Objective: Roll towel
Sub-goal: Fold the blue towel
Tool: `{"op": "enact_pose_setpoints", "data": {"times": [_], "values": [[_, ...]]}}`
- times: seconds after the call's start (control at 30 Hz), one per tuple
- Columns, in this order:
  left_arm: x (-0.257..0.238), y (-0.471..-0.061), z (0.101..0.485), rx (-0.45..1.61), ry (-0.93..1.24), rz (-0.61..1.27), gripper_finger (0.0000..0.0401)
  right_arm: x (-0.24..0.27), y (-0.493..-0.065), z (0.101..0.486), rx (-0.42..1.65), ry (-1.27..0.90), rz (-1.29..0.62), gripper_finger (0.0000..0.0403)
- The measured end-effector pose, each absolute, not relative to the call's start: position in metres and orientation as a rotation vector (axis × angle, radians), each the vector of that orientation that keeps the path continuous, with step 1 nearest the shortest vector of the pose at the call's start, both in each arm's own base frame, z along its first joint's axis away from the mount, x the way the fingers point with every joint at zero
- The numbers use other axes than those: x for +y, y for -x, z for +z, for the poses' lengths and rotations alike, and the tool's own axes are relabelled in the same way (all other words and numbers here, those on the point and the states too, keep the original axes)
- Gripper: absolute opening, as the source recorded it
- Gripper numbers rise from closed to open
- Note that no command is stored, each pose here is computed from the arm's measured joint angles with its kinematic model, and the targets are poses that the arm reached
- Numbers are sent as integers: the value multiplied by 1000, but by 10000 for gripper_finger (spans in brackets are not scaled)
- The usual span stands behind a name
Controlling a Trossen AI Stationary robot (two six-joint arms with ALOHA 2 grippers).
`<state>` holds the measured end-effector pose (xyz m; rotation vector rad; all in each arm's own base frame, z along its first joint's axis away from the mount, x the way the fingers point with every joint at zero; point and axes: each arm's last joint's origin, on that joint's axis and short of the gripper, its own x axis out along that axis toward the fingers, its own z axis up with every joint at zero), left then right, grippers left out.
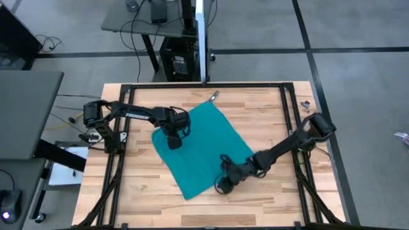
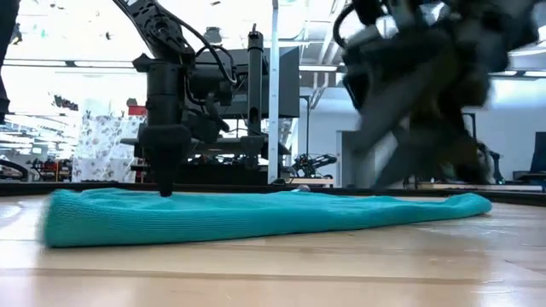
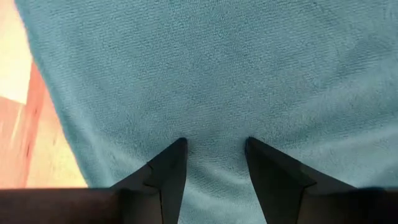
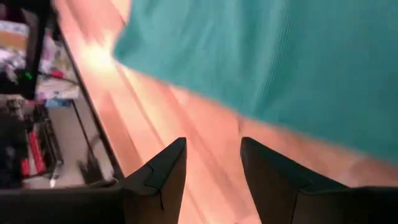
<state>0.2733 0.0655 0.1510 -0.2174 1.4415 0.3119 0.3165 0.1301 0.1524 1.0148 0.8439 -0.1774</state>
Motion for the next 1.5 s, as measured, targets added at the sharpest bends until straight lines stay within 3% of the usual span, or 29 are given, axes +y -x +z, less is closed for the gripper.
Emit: {"op": "enact_pose_setpoints", "data": {"times": [0.37,0.57,0.87,1.33,1.5], "values": [[57,-264,170,1429,232,294,150,75,-290,140,1145,-822,-533,148],[46,-258,171,1473,331,359,150,73,-291,132,1187,-750,-523,148],[2,-230,128,1519,334,420,150,67,-292,133,1220,-675,-454,148],[-67,-240,145,1280,580,361,150,5,-291,131,1329,-470,-364,148],[-69,-243,157,1321,557,371,150,-28,-297,150,1388,-492,-292,148]]}}
